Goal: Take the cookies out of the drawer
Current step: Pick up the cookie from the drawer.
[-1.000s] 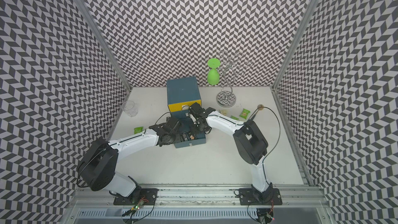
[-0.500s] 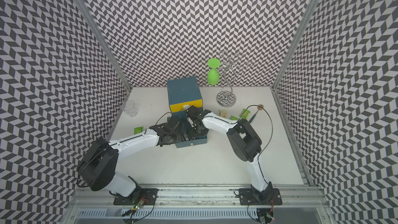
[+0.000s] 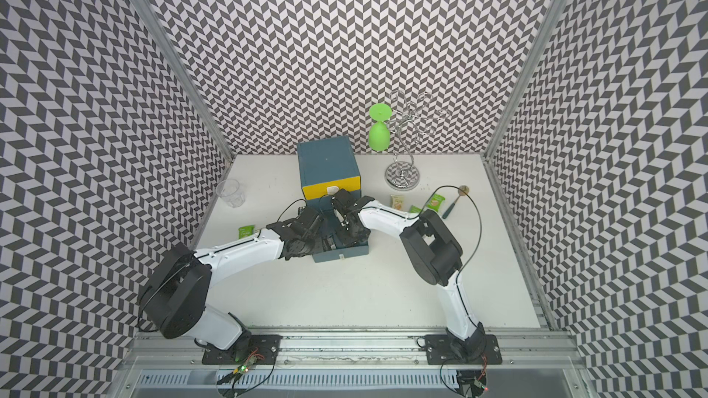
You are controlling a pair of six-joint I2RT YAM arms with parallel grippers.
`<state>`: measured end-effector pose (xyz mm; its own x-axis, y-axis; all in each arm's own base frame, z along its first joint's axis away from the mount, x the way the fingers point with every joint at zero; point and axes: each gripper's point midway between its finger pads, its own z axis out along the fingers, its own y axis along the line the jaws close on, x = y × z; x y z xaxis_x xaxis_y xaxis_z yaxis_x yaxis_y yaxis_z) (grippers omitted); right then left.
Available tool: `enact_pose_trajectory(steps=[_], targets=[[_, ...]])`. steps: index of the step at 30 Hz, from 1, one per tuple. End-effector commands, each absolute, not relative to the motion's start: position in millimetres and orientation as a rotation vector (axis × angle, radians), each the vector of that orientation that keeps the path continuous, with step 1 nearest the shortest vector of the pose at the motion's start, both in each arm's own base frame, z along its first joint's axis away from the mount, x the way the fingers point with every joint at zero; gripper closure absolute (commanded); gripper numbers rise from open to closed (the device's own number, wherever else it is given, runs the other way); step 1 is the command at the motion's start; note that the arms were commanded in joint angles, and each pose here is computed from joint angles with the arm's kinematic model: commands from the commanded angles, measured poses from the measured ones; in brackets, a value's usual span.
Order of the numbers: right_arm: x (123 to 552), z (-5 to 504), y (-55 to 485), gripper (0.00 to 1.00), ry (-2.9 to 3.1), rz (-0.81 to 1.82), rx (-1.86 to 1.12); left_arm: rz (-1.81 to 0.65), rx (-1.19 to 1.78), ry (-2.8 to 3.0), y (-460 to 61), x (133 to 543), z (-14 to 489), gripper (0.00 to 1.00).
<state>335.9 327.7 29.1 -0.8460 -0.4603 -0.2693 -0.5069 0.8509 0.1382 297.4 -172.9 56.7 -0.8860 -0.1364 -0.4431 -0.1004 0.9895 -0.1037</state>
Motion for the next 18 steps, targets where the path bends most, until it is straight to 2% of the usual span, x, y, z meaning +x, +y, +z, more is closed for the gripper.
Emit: enact_pose_trajectory(steps=[1, 18], targets=[[335, 7, 309, 0.74, 2.842, 0.194, -0.722, -0.152, -0.142, 2.629, -184, 308, 67, 1.0], [345, 116, 335, 0.73, 2.632, 0.452, -0.658, -0.132, -0.136, 2.64, -184, 310, 65, 1.0]])
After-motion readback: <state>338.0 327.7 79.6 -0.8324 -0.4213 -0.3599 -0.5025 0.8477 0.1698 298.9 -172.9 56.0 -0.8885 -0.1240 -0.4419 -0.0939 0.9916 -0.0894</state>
